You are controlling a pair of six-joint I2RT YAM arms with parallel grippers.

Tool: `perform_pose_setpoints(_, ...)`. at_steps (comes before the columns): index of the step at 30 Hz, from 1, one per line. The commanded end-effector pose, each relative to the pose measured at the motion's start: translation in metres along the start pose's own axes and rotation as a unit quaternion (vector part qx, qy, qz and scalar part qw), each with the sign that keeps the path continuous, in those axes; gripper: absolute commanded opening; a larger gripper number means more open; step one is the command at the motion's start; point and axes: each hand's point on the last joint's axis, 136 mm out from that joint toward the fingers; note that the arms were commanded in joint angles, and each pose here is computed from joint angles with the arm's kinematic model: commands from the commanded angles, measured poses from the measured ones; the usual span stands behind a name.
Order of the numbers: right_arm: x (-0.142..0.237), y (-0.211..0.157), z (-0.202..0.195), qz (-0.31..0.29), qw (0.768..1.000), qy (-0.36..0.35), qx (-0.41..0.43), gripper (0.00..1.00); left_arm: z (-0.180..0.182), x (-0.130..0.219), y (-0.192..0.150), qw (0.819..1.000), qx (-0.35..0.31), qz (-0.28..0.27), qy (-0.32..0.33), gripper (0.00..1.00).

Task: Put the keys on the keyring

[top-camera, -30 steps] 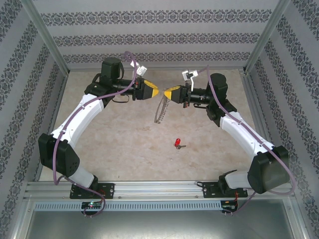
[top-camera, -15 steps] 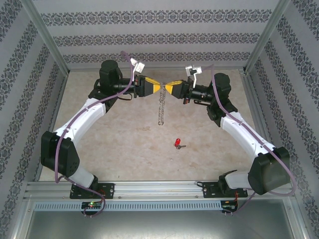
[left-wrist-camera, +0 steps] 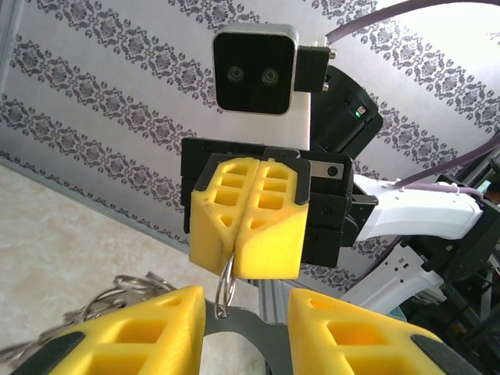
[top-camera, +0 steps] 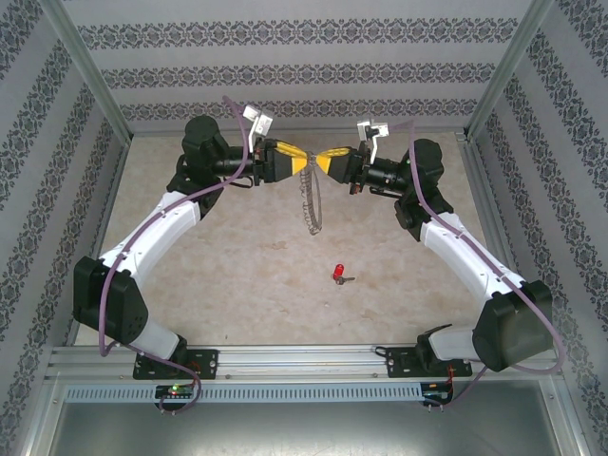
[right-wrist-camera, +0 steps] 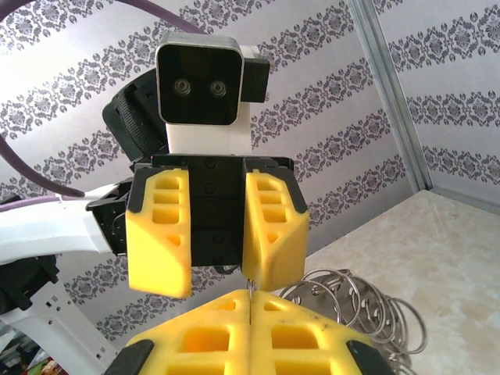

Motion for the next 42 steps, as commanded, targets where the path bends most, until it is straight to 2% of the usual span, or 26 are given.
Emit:
perform_pose_setpoints(1, 0.001, 0.021, 0.014, -0.024, 0.999, 0.014, 0.035, 0.00, -0.014, -0.005, 0.005, 1.000, -0.021, -0.005, -0.023, 0.33)
perform_pose_setpoints(16, -0.001, 0.015, 0.011, -0.015, 0.999, 0.017, 0.025, 0.00, -0.008, -0.017, 0.000, 1.000, -0.013, -0.001, -0.025, 0.29)
perform_pose_setpoints(21, -0.001, 0.012, 0.008, -0.012, 1.000, 0.016, 0.022, 0.00, -0.001, -0.018, 0.000, 1.000, -0.010, -0.003, -0.017, 0.16)
perform_pose_setpoints(23, 0.000, 0.011, 0.006, -0.010, 1.000, 0.013, 0.019, 0.00, 0.001, -0.019, -0.001, 1.000, -0.009, -0.002, -0.013, 0.02)
perform_pose_setpoints(24, 0.001, 0.012, 0.004, -0.011, 1.000, 0.008, 0.015, 0.00, 0.001, -0.018, -0.001, 1.000, -0.010, 0.000, -0.009, 0.00)
perform_pose_setpoints(25, 0.003, 0.013, 0.000, -0.014, 1.000, 0.001, 0.010, 0.05, 0.002, -0.018, -0.003, 1.000, -0.012, 0.005, -0.006, 0.00)
perform_pose_setpoints(26, 0.006, 0.013, -0.003, -0.017, 1.000, -0.005, 0.004, 0.16, 0.002, -0.018, -0.005, 1.000, -0.014, 0.012, -0.002, 0.00)
perform_pose_setpoints(28, 0.013, 0.015, -0.011, -0.023, 1.000, -0.017, -0.005, 0.24, 0.003, -0.017, -0.009, 0.999, -0.018, 0.029, 0.008, 0.00)
perform_pose_setpoints(35, 0.033, 0.010, -0.017, -0.026, 0.999, -0.039, -0.025, 0.30, 0.005, -0.009, -0.033, 0.991, -0.045, 0.119, 0.049, 0.00)
perform_pose_setpoints(42, 0.026, -0.015, -0.010, 0.017, 0.999, -0.009, -0.050, 0.33, 0.011, -0.001, -0.054, 0.977, -0.055, 0.194, 0.066, 0.00)
Point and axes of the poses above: each hand's point on the last joint's axis, 136 mm out from that joint toward the fingers, its own x axis back along the fingers, its own z axis along the line the jaws close on, y = z × x, and after that the axes turned 6 degrees about -x, right-handed
